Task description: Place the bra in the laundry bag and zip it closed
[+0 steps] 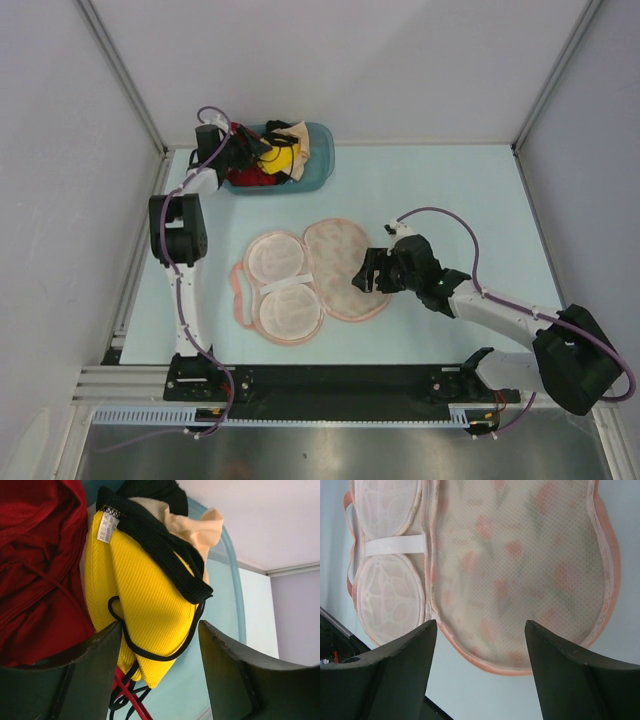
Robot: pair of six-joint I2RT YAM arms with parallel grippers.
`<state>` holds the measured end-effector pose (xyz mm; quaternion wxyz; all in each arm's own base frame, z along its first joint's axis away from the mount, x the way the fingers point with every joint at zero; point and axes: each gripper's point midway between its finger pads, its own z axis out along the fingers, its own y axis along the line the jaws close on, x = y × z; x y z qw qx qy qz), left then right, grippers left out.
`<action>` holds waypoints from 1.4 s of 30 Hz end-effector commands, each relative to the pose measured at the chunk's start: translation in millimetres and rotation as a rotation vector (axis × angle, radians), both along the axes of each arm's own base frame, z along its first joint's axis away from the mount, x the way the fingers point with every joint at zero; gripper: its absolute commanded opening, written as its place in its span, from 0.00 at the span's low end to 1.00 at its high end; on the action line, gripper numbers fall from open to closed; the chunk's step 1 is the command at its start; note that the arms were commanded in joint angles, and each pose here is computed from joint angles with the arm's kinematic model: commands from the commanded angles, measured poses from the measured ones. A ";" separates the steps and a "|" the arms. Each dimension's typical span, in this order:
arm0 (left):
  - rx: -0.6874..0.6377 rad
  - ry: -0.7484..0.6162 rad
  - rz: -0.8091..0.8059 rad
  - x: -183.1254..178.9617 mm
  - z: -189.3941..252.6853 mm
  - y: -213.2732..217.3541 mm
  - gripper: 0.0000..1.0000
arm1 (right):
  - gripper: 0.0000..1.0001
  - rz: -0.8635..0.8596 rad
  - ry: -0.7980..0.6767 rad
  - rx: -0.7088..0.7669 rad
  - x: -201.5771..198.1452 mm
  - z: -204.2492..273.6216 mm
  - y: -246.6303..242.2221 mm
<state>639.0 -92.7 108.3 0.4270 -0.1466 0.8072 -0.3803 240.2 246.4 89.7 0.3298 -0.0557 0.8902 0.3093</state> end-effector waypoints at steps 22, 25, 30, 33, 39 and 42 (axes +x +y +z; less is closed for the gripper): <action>-0.083 -0.135 -0.059 28.8 62.3 -13.4 0.10 | 0.77 -0.007 -0.031 0.036 3.6 16.1 0.4; -0.023 -0.192 -0.039 21.7 105.7 -8.0 0.00 | 0.77 -0.012 -0.022 0.031 -0.7 18.7 -2.7; 0.166 -0.300 0.075 0.0 192.5 13.3 0.00 | 0.77 -0.033 -0.018 0.036 -7.4 25.3 -5.6; 0.260 -0.339 0.131 -17.6 232.5 25.3 0.00 | 0.77 -0.048 -0.021 0.034 -11.1 28.9 -6.9; 0.395 -0.455 0.171 -62.0 305.2 10.9 0.00 | 0.77 -0.080 -0.028 0.007 -15.0 32.2 -12.3; 0.458 -0.489 0.175 -82.1 325.7 -6.0 0.00 | 0.77 -0.127 -0.032 -0.019 -12.2 31.9 -20.6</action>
